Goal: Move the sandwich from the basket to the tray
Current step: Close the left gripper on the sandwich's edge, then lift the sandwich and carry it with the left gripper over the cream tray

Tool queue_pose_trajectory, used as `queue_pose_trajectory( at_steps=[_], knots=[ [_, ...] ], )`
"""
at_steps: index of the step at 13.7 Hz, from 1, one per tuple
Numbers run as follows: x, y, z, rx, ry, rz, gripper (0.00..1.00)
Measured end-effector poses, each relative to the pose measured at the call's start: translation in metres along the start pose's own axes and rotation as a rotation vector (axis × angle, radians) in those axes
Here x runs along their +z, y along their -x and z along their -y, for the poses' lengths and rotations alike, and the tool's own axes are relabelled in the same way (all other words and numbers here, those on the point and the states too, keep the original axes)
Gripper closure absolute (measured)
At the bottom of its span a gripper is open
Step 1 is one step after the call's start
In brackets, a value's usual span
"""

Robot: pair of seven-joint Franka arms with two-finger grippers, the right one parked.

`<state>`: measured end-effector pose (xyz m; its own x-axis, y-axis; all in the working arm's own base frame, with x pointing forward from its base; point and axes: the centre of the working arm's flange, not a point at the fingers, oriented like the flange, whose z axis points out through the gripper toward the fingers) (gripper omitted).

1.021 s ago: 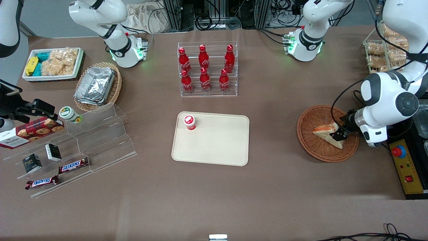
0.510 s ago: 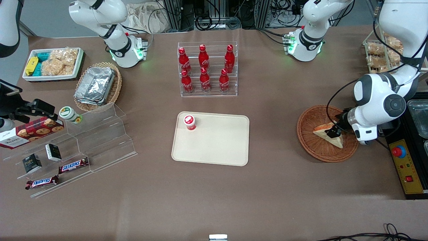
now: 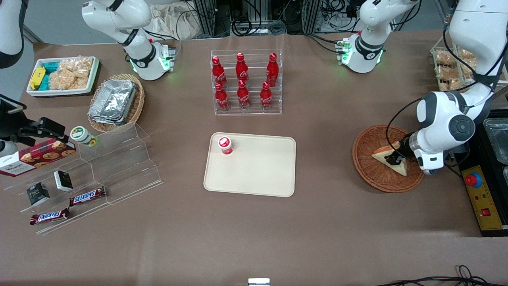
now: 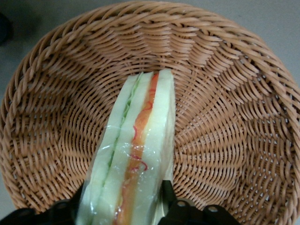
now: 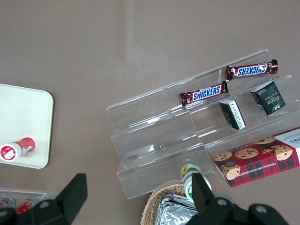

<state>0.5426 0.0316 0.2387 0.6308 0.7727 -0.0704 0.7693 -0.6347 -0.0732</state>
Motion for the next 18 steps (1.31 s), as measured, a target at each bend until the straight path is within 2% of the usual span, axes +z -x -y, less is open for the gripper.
queue_pose_trajectory(
  at_steps=[2, 4, 5, 8, 10, 13, 15, 16, 18],
  knots=[
    [-0.003, -0.001, -0.004, -0.037, 0.005, -0.014, 0.56],
    [-0.017, -0.004, -0.015, -0.066, 0.02, -0.039, 0.63],
    [-0.027, -0.003, -0.024, -0.061, 0.014, -0.043, 0.65],
    [-0.082, 0.012, -0.066, -0.008, -0.069, -0.037, 0.7],
    [-0.131, 0.033, -0.1, 0.056, -0.086, -0.053, 0.81],
    [-0.18, 0.103, -0.162, 0.246, -0.076, -0.075, 0.81],
    [-0.178, 0.167, -0.202, 0.429, -0.078, -0.078, 0.81],
    [-0.165, 0.196, -0.218, 0.526, -0.093, -0.074, 0.81],
    [-0.129, 0.246, -0.248, 0.676, -0.113, -0.041, 0.81]
  ],
)
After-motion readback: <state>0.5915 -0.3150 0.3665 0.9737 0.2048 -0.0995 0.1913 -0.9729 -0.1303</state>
